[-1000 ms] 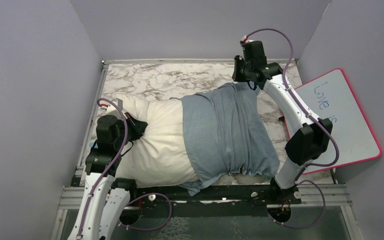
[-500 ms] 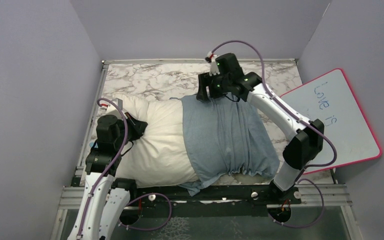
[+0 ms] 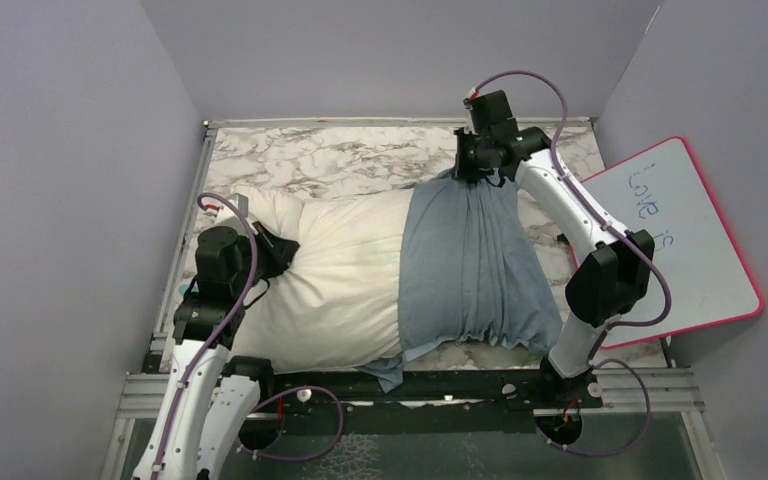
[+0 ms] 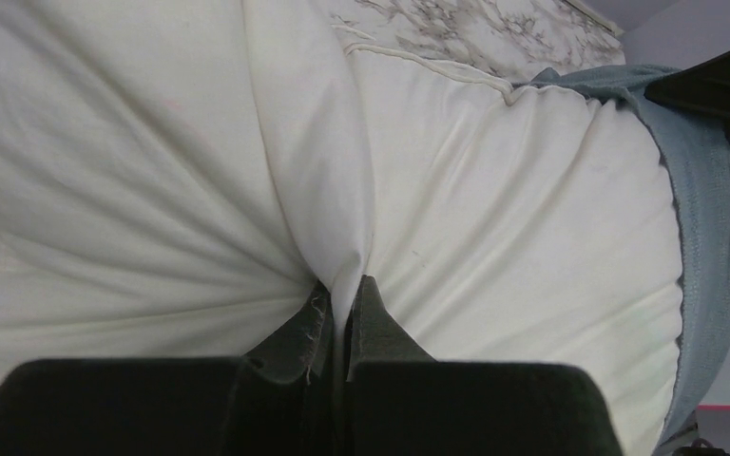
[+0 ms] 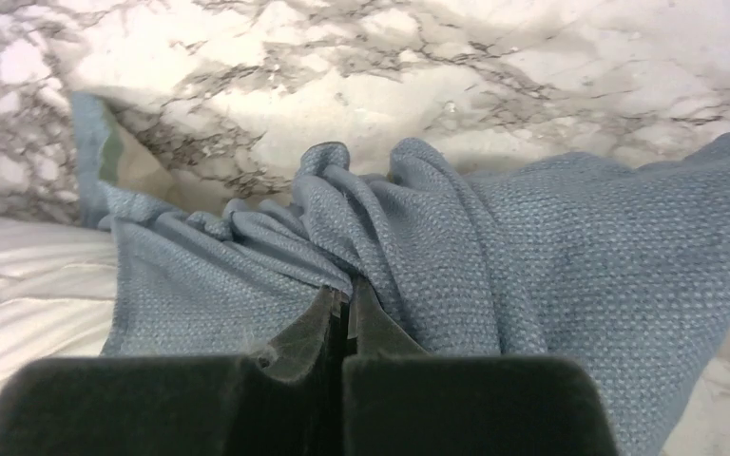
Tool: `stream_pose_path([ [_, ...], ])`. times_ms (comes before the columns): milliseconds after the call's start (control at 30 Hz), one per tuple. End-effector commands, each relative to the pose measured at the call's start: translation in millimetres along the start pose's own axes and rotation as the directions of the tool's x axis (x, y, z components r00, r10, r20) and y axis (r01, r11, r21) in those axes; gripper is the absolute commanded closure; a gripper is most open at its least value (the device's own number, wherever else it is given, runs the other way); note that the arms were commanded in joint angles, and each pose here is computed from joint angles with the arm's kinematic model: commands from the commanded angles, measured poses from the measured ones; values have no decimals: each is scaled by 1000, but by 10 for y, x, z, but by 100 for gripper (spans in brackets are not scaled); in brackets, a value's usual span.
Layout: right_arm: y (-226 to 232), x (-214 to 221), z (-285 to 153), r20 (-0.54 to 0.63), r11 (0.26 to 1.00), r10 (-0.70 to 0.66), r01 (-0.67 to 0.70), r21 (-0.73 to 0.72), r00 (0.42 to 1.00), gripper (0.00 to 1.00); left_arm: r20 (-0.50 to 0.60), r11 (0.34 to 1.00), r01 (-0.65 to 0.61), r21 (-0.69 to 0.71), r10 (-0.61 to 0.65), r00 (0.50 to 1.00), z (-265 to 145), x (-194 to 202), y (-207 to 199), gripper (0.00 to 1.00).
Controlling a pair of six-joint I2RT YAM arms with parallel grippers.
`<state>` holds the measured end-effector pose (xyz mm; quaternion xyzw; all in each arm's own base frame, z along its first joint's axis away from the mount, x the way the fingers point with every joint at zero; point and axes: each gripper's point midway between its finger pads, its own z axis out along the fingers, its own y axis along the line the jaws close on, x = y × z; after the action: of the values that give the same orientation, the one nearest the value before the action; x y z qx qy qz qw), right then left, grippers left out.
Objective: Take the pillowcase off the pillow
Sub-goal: Remove the pillow from the pillowcase.
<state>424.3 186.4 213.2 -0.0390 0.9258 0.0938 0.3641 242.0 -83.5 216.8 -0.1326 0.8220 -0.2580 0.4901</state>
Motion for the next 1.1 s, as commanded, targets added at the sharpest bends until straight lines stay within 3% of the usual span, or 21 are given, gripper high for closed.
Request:
stream_pose_path([
  [0,-73,-316,-106,52,995,10,-5,-98,999,100,-87,997,1,-80,-8,996,-42,251,207,100],
  [67,229,-233,-214,47,969,-5,17,-246,999,98,-86,996,3,-85,-10,996,-40,249,216,100],
  [133,350,-207,-320,66,958,-21,38,-284,998,82,-89,996,4,-85,-12,996,-41,254,214,100],
  [300,-91,-411,-580,166,999,-12,18,-34,986,40,-84,996,5,-90,-13,996,-50,247,220,100],
  [433,-560,-515,-786,260,982,31,-78,170,965,24,-85,996,7,-88,-15,996,-51,246,213,100],
  [633,-1013,-311,-660,240,953,182,-232,197,953,8,-95,996,4,-89,-12,995,-35,259,220,100],
  [767,-1172,-46,-320,118,938,303,-318,141,946,8,-92,996,3,-88,-11,996,-36,256,218,100],
  [867,-956,99,-78,-13,941,336,-337,-44,942,19,-101,997,-5,-77,-3,995,-19,266,206,100],
  [1000,-483,254,-4,-162,888,302,-339,-310,939,54,-117,999,-19,-31,15,993,12,261,124,96],
  [1067,-311,276,-46,-183,840,309,-358,-408,933,75,-113,999,-33,-4,32,993,18,175,39,67],
])
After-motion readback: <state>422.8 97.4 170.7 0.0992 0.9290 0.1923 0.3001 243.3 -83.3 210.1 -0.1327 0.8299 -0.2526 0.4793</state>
